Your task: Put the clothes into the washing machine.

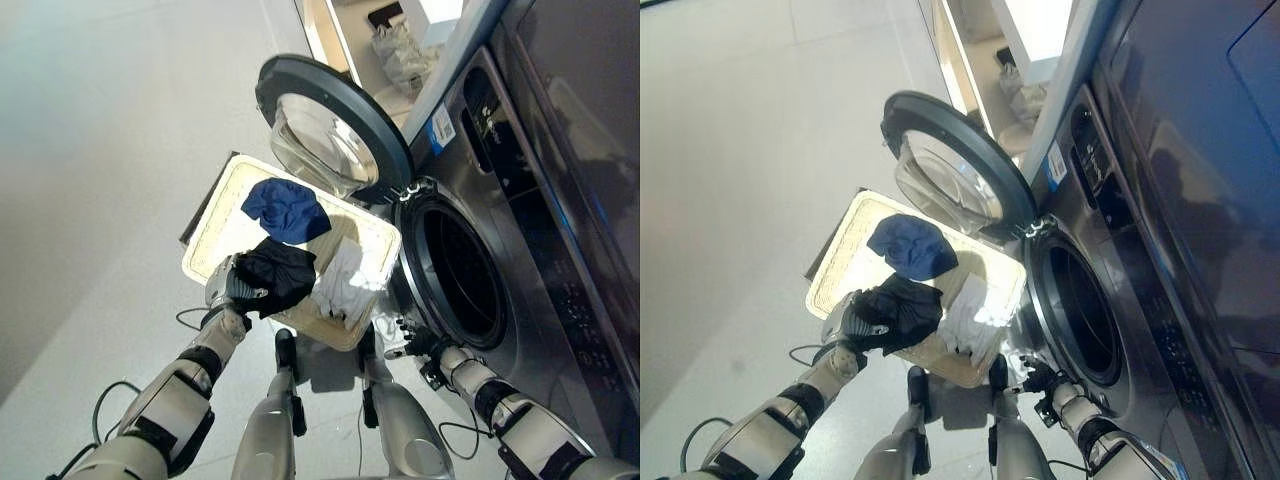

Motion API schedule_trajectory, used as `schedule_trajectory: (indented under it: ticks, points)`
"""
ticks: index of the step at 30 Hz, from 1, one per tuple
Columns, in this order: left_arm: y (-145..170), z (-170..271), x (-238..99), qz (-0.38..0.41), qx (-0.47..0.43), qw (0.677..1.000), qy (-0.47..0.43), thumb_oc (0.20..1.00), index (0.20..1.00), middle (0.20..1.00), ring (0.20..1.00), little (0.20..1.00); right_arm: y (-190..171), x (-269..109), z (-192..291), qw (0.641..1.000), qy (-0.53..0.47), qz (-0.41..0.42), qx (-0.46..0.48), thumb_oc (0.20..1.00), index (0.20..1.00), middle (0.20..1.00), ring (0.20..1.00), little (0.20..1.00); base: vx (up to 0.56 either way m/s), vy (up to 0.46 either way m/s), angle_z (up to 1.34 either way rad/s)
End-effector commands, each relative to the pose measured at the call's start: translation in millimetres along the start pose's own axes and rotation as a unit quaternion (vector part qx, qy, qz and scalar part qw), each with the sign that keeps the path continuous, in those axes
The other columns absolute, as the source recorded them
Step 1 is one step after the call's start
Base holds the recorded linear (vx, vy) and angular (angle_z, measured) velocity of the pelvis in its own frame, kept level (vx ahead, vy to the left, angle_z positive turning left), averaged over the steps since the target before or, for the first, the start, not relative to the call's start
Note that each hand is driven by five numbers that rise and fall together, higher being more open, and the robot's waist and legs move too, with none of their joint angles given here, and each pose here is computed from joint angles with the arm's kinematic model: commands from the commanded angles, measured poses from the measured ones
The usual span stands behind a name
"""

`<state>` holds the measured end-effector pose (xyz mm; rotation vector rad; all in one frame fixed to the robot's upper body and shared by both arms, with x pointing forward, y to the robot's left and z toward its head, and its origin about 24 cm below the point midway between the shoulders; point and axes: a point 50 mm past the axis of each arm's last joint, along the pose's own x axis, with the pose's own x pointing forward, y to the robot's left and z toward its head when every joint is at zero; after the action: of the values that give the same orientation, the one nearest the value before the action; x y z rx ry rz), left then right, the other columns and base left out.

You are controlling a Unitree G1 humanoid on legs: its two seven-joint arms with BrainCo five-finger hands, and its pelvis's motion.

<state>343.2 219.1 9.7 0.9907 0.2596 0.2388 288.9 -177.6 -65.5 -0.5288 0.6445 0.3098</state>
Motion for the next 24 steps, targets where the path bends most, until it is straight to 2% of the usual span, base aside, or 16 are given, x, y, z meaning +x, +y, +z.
schedule_trajectory:
  ticks: [1, 8, 13, 14, 15, 21, 24]
  points:
    - [17.2, -1.4, 9.9, 0.016, -0.007, 0.999, 0.029, 1.0, 1.0, 1.0, 1.0, 1.0, 8.2, 2.2, 14.7, 1.0, -0.026, 0.012, 0.005, 1.0, 1.0, 1.0, 1.0, 1.0, 0.0, 0.026, -0.2]
    - [36.4, -6.7, 20.7, 0.007, -0.011, 0.993, 0.117, 1.0, 1.0, 1.0, 1.0, 1.0, 9.8, 2.7, 30.7, 0.998, -0.058, 0.013, 0.02, 1.0, 1.0, 1.0, 1.0, 1.0, -0.01, 0.019, -0.12]
    - [41.6, 3.5, 25.9, -0.015, -0.007, 0.993, 0.113, 1.0, 1.0, 1.0, 1.0, 1.0, 10.0, 2.1, 34.4, 0.998, -0.065, 0.012, 0.022, 1.0, 1.0, 1.0, 1.0, 1.0, 0.0, 0.001, -0.06]
    - [41.0, 7.7, 27.0, -0.028, -0.02, 0.993, 0.11, 0.253, 0.253, 0.253, 0.253, 0.253, 9.5, 1.4, 35.1, 0.997, -0.071, 0.01, 0.024, 1.0, 1.0, 1.0, 1.0, 1.0, 0.0, 0.0, 0.0]
    - [40.9, 8.2, 27.1, -0.03, -0.021, 0.993, 0.109, 0.2, 0.2, 0.2, 0.2, 0.2, 9.3, 1.3, 35.0, 0.997, -0.072, 0.01, 0.024, 1.0, 1.0, 1.0, 1.0, 1.0, 0.0, 0.0, 0.0]
    - [36.6, 17.1, 27.3, -0.044, -0.02, 0.995, 0.09, 0.2, 0.2, 0.2, 0.2, 0.2, 5.3, -1.4, 41.7, 0.993, -0.105, 0.002, 0.051, 1.0, 1.0, 1.0, 1.0, 1.0, 0.0, -0.035, 0.0]
    - [25.7, 17.2, 22.9, -0.05, -0.078, 0.991, 0.093, 0.2, 0.2, 0.2, 0.2, 0.2, 0.5, -6.1, 55.9, 0.982, -0.158, -0.012, 0.099, 1.0, 1.0, 1.0, 1.0, 1.0, -0.01, -0.059, 0.01]
